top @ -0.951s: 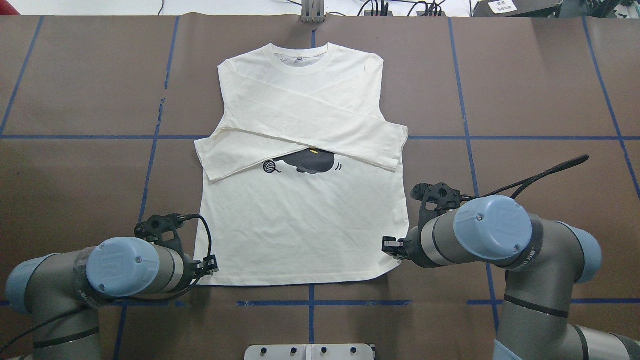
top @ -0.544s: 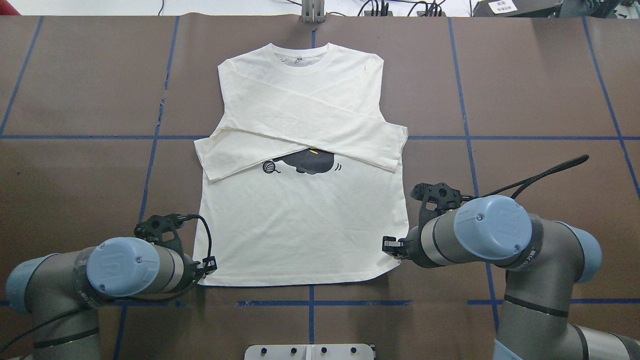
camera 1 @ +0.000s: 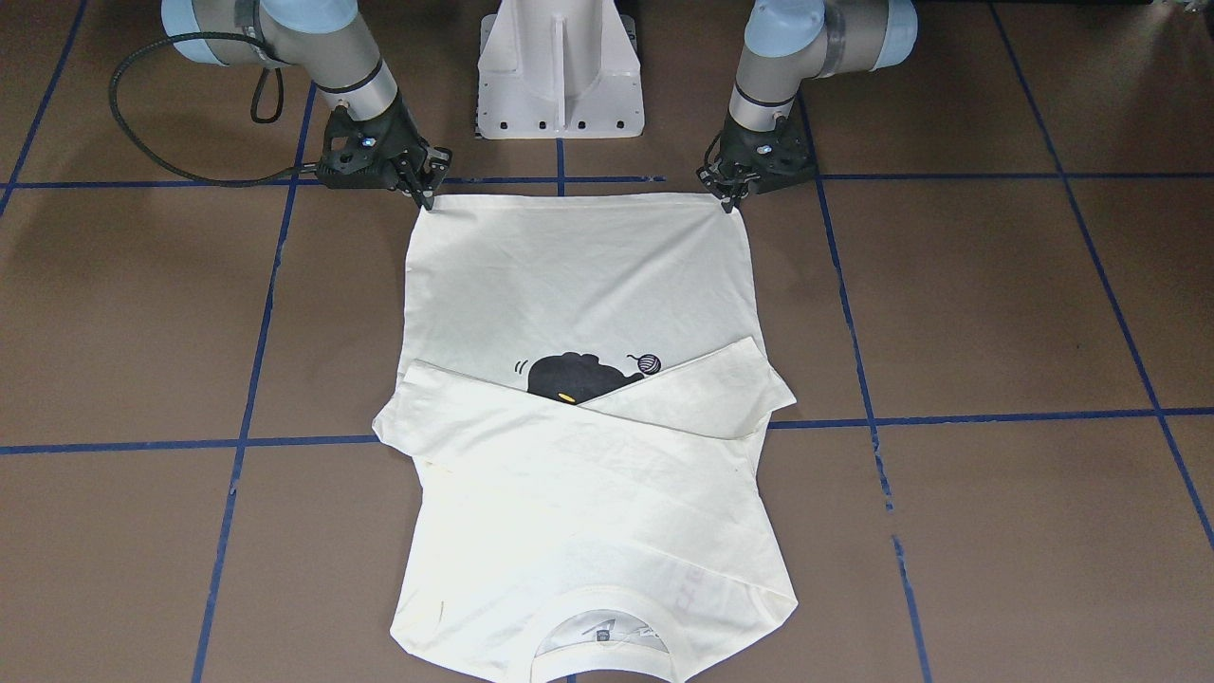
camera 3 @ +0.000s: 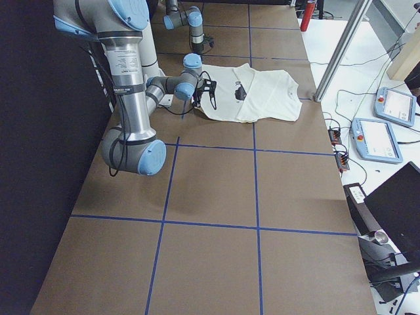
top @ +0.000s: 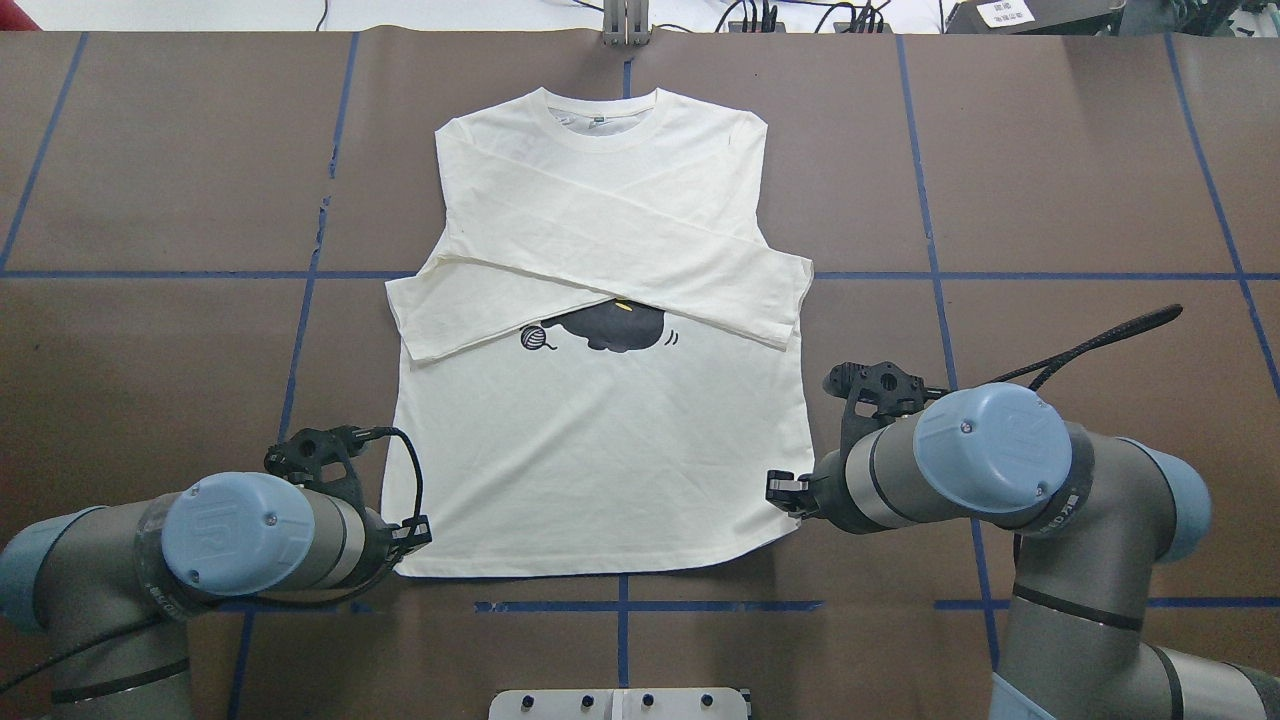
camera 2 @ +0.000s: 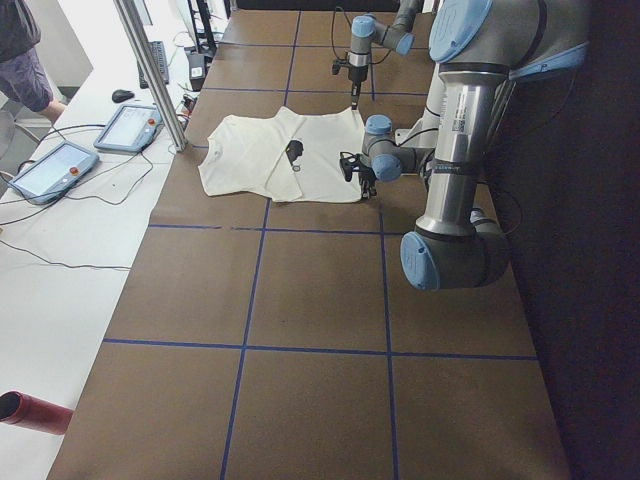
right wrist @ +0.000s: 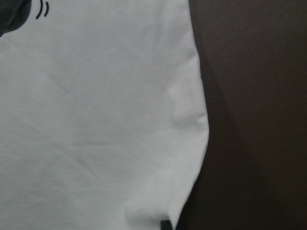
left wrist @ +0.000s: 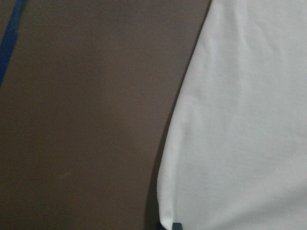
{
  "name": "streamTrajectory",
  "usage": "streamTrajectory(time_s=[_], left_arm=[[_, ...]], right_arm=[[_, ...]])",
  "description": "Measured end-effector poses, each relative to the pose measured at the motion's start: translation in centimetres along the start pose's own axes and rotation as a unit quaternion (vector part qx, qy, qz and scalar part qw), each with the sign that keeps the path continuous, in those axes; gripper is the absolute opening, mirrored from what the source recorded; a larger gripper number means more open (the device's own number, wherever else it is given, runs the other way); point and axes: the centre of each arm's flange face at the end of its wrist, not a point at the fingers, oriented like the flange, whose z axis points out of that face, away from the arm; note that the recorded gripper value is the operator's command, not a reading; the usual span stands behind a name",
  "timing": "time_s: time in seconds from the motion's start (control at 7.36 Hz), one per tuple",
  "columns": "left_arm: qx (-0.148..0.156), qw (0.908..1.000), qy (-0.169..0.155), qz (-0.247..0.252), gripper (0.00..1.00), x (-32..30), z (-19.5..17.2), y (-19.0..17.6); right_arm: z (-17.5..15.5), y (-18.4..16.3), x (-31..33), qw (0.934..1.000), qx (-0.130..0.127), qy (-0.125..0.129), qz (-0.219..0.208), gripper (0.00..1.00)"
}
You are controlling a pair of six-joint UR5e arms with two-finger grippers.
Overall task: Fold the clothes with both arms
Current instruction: 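Lift the hem with both grippers and fold it toward the collar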
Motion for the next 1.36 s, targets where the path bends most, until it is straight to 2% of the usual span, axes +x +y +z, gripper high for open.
streamTrajectory(time_s=[0.41,0.68,0.95,1.22,1.36], left_arm=[[-0.009,0.9997,0.020,0.010,0.00,1.0,-4.8,1.5],[-0.037,0.9976,0.046,0.037,0.00,1.7,-7.3,5.3],[-0.071,0.9930,0.070,0.064,0.00,1.8,-11.0,9.2],[-0.081,0.9913,0.076,0.070,0.00,1.7,-12.6,10.0],[-0.081,0.9913,0.077,0.070,0.00,1.8,-12.7,9.8]], right_arm=[[-5.7,0.9,2.9,0.9993,-0.029,-0.023,0.004,0.00],[-8.3,4.1,4.2,0.9974,-0.064,-0.032,-0.010,0.00],[-9.2,7.1,4.7,0.9945,-0.096,-0.033,-0.026,0.00],[-9.1,7.5,4.7,0.9938,-0.101,-0.032,-0.031,0.00],[-9.1,6.4,4.7,0.9948,-0.090,-0.037,-0.030,0.00]])
